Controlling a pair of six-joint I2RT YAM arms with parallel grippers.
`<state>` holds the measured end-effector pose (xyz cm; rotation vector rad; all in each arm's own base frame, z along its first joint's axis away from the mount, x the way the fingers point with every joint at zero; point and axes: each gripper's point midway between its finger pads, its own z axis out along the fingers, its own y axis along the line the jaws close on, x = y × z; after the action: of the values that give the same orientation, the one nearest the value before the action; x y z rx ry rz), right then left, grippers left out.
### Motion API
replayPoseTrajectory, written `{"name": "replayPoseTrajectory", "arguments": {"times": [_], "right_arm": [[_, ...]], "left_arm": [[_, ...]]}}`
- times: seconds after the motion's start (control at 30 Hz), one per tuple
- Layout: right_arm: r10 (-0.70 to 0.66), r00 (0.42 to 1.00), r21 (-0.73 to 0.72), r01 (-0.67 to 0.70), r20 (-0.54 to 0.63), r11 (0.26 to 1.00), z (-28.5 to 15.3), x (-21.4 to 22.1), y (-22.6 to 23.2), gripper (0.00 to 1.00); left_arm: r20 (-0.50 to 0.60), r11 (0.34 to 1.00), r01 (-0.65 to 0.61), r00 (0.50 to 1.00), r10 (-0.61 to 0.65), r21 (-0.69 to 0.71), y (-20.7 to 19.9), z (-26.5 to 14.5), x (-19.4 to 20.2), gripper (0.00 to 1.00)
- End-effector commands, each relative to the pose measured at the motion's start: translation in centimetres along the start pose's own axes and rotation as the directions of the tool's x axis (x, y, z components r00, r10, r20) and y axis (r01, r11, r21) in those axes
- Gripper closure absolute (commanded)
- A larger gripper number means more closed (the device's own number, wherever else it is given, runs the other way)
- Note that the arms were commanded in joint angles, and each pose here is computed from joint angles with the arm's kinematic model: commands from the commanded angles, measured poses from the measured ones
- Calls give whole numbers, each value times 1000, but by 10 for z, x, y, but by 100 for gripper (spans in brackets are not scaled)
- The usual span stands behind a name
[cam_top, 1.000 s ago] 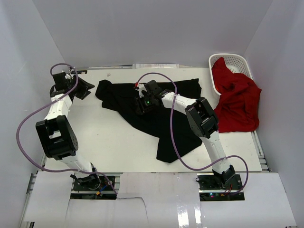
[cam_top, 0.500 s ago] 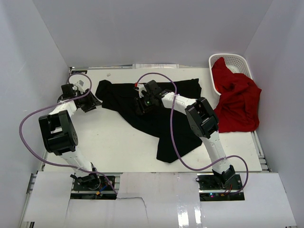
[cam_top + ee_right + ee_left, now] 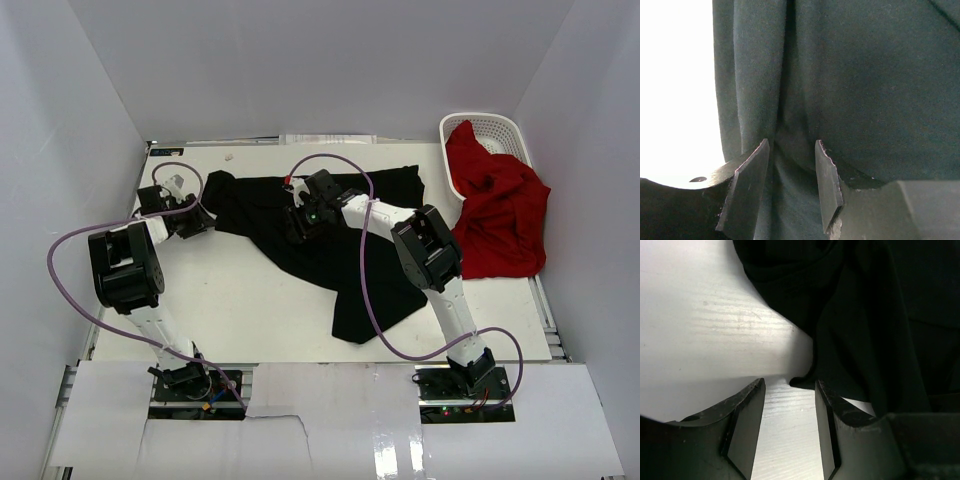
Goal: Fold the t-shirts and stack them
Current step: Fold the flattened tshirt in 1/3 of the way
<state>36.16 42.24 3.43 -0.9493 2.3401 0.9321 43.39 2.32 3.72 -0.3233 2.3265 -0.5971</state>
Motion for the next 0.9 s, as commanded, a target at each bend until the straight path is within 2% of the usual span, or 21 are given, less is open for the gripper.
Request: {"name": "replayPoseTrajectory", "arguments": {"times": [0.0,0.23,0.3,0.33,0.37,0.47,0.57,0.87], "right_arm": [[53,988,47,-47,-147,998,-5,48,-10,51],[57,988,56,-49,-142,997,-7,45,-13,51],[60,988,58,-52,-142,997,-7,44,-14,51],[61,988,63,-53,-144,997,-6,44,-15,51],[63,988,63,-54,-144,997,-7,44,-15,51],[69,988,68,-60,-140,996,-7,42,-17,51],[77,987,75,-66,-143,995,-5,42,-20,51],[98,983,106,-83,-154,991,-5,45,-27,51]], "left_arm": [[89,994,-101,991,97,46,-12,4,-17,45],[45,992,-88,995,84,95,-17,14,-5,50],[32,990,-89,996,86,110,-19,15,-2,57],[26,990,-88,996,86,112,-19,15,-2,62],[6,991,-78,997,78,112,-18,16,2,77],[-80,992,-23,996,33,126,-20,16,14,100],[-137,991,30,991,-12,133,-27,10,20,100],[-142,990,67,986,-84,-122,-22,-52,23,100]]}}
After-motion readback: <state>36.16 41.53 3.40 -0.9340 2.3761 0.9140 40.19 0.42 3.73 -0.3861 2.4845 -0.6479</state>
